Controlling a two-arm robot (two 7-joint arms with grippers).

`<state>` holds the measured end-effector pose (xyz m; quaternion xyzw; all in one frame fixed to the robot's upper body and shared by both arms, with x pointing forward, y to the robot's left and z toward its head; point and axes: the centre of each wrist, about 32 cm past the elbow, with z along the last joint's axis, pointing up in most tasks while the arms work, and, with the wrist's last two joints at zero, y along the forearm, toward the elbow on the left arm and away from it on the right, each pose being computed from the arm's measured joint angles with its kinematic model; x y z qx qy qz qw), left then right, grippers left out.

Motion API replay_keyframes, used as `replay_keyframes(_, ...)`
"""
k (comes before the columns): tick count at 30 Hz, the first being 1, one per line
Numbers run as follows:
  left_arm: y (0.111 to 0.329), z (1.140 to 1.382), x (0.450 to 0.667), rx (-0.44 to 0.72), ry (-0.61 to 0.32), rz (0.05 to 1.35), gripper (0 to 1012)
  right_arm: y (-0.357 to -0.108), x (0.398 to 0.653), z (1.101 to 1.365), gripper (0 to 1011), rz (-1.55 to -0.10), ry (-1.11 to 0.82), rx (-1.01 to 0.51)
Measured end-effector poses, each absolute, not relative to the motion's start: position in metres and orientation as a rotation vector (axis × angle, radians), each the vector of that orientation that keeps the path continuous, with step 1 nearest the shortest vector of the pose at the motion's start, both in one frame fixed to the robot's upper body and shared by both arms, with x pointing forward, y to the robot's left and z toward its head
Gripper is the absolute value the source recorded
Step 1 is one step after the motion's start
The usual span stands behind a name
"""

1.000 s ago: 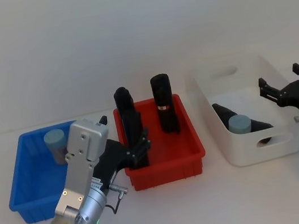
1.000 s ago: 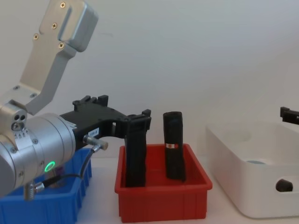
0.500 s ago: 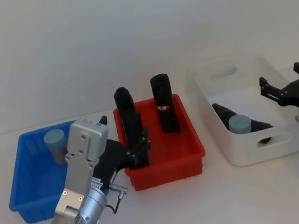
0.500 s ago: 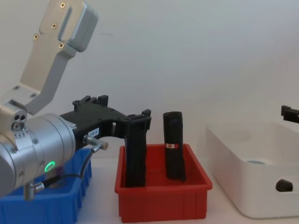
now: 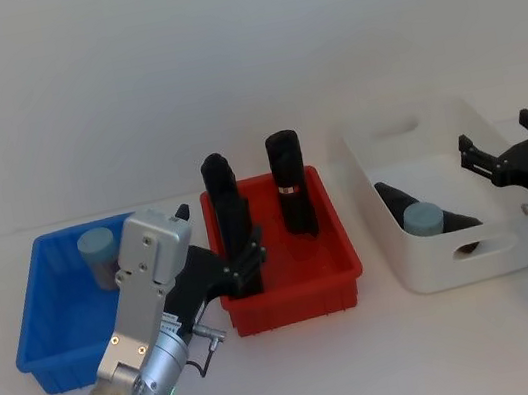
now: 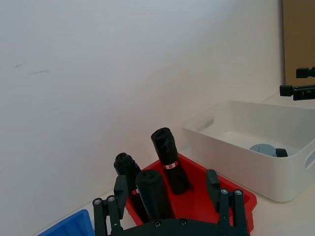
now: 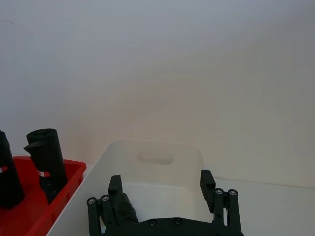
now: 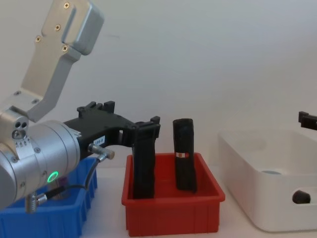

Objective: Pick the cotton swabs from the blue box and place them into the white box.

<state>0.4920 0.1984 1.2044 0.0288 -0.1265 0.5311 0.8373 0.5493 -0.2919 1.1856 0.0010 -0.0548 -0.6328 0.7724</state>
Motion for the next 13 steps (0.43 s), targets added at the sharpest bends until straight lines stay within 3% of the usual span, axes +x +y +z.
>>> replay_keyframes(13,0.1984,1.2044,0.4920,0.061,-0.268,1.124,1003,-0.2918,0.5491,1.1856,1002,-1.371,-0.119,0.002)
